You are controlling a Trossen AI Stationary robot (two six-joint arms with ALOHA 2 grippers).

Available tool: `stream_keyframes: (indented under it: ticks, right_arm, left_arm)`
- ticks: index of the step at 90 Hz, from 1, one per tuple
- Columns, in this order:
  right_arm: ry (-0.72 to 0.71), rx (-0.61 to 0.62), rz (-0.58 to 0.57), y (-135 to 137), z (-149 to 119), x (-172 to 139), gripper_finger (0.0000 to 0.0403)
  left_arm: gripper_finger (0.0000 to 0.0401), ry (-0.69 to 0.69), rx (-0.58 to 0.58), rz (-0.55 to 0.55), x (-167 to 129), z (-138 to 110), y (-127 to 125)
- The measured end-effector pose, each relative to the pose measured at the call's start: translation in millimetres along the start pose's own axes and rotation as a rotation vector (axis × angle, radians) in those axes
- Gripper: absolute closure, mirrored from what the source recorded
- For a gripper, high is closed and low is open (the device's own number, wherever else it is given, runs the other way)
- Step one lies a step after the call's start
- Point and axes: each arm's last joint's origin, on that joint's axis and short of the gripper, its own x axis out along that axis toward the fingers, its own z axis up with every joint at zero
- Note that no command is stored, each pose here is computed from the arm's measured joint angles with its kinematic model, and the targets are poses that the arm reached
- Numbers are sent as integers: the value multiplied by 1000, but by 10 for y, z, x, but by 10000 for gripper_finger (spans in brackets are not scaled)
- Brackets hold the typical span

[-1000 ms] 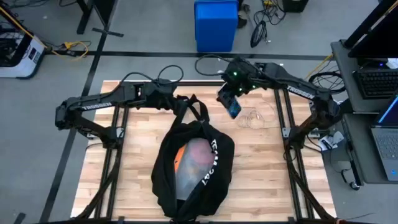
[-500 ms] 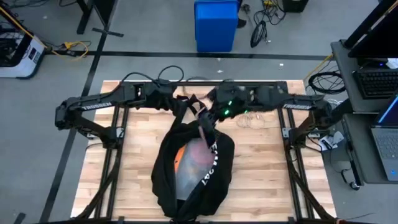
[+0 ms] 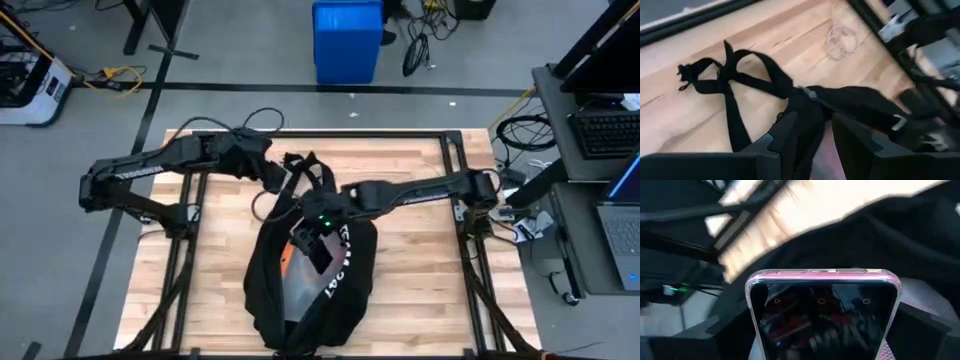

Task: Unpack backpack
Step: Put the pink cellphone into the black backpack, then put the pink charger cable into the black backpack

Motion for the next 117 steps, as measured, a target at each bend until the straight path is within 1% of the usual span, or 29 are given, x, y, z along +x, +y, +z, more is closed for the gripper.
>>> stream_keyframes:
  ticks: [11, 20, 30, 41, 57, 65, 76, 82, 88, 94, 103, 109, 112, 117]
  right_arm:
    - [71, 7, -70, -86, -77, 212, 56]
    - [156, 18, -142, -174, -156, 299, 55]
    - [247, 27, -190, -261, -211, 331, 52]
    - [283, 43, -187, -300, -202, 339, 41]
    - [270, 92, -181, -313, -143, 306, 29]
    - [256, 90, -163, -282, -90, 254, 29]
    - [277, 74, -145, -246, -60, 184, 28]
    - [284, 57, -149, -200, 4, 74, 28]
    - [276, 33, -153, -150, 96, -104, 28]
    - [275, 4, -212, -181, 199, -325, 28]
    - [245, -25, -360, -326, 381, -644, 33]
    - [217, -13, -475, -483, 509, -848, 39]
    - [188, -4, -498, -565, 590, -901, 41]
    - [160, 19, -504, -717, 718, -987, 46]
  left_arm:
    - [289, -47, -3, -37, -208, -9, 23]
    - [289, -73, -5, -57, -339, -25, 45]
    - [289, -66, -4, -52, -413, -56, 75]
    - [289, -33, 3, -32, -429, -100, 94]
    - [289, 29, 24, -5, -432, -180, 99]
    - [289, 53, 36, 2, -419, -221, 95]
    - [289, 64, 45, -2, -421, -243, 80]
    - [289, 66, 51, -7, -422, -252, 67]
    - [289, 69, 55, -9, -421, -260, 59]
    - [289, 66, 56, -7, -422, -261, 56]
    - [289, 53, 61, 8, -422, -259, 58]
    - [289, 46, 61, 10, -421, -255, 57]
    - [289, 43, 61, 9, -421, -252, 55]
    - [289, 28, 59, 7, -421, -241, 49]
